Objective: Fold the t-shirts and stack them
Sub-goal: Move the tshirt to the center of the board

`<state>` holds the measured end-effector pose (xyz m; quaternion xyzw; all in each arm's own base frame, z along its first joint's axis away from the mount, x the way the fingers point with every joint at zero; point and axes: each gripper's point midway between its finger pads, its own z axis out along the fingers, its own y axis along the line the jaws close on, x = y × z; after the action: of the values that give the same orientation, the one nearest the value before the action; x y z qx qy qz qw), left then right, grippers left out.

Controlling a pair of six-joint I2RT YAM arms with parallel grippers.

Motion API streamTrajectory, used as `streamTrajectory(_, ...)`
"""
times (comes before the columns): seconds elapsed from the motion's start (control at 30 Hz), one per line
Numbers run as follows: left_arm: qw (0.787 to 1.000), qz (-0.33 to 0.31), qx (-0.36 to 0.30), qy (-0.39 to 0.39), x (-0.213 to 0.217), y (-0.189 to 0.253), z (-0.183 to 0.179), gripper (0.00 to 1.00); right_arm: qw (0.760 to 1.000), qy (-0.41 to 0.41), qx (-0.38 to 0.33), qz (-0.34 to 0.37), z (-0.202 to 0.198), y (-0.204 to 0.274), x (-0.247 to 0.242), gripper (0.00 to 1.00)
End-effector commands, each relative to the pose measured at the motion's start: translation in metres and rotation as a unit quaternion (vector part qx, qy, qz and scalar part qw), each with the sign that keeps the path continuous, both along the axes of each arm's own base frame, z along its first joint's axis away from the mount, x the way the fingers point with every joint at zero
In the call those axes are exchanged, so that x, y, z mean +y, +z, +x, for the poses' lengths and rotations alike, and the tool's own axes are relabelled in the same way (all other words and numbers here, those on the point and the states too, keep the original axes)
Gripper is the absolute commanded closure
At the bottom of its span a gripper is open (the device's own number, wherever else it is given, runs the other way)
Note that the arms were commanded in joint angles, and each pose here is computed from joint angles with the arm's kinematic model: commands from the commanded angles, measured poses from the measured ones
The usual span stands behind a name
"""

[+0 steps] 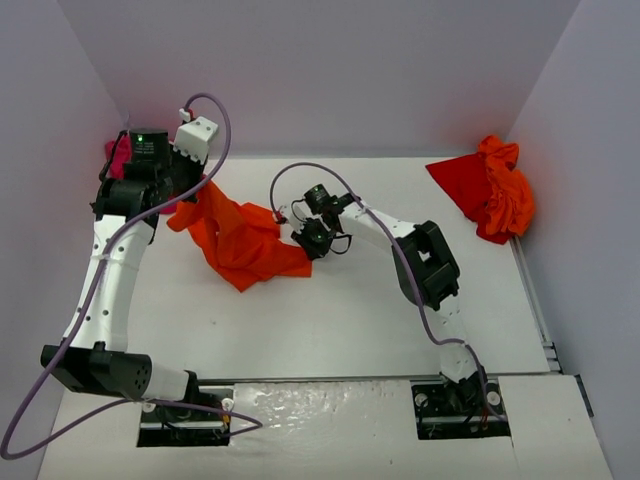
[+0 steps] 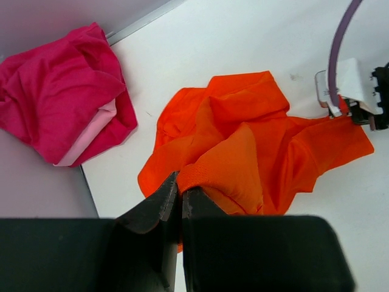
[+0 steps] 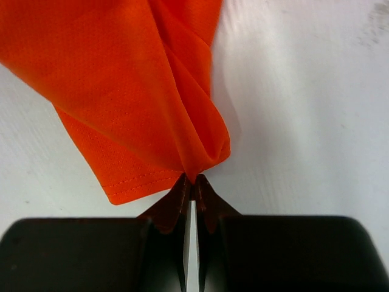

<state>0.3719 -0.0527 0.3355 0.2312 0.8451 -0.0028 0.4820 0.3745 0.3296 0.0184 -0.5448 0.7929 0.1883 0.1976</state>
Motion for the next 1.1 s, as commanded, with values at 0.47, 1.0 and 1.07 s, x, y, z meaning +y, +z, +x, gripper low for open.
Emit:
streamTrajectory(0.47, 0.974, 0.034, -0.065, -0.215, -0.084, 0.073, -0.050, 1.00, 0.880, -0.292, -0.367, 0.077, 0.043, 0.334, -0.260, 1.00)
streamTrajectory(1.0, 0.851, 0.055, 0.083, -0.516, -0.224, -0.002, -0.164, 1.00, 0.854, -0.322, -0.380, 0.147, -0.003, 0.380, -0.267, 1.00)
streamTrajectory(1.07, 0.832, 0.067, 0.105, -0.540, -0.230, -0.012, -0.179, 1.00, 0.847, -0.331, -0.390, 0.144, -0.002, 0.389, -0.275, 1.00)
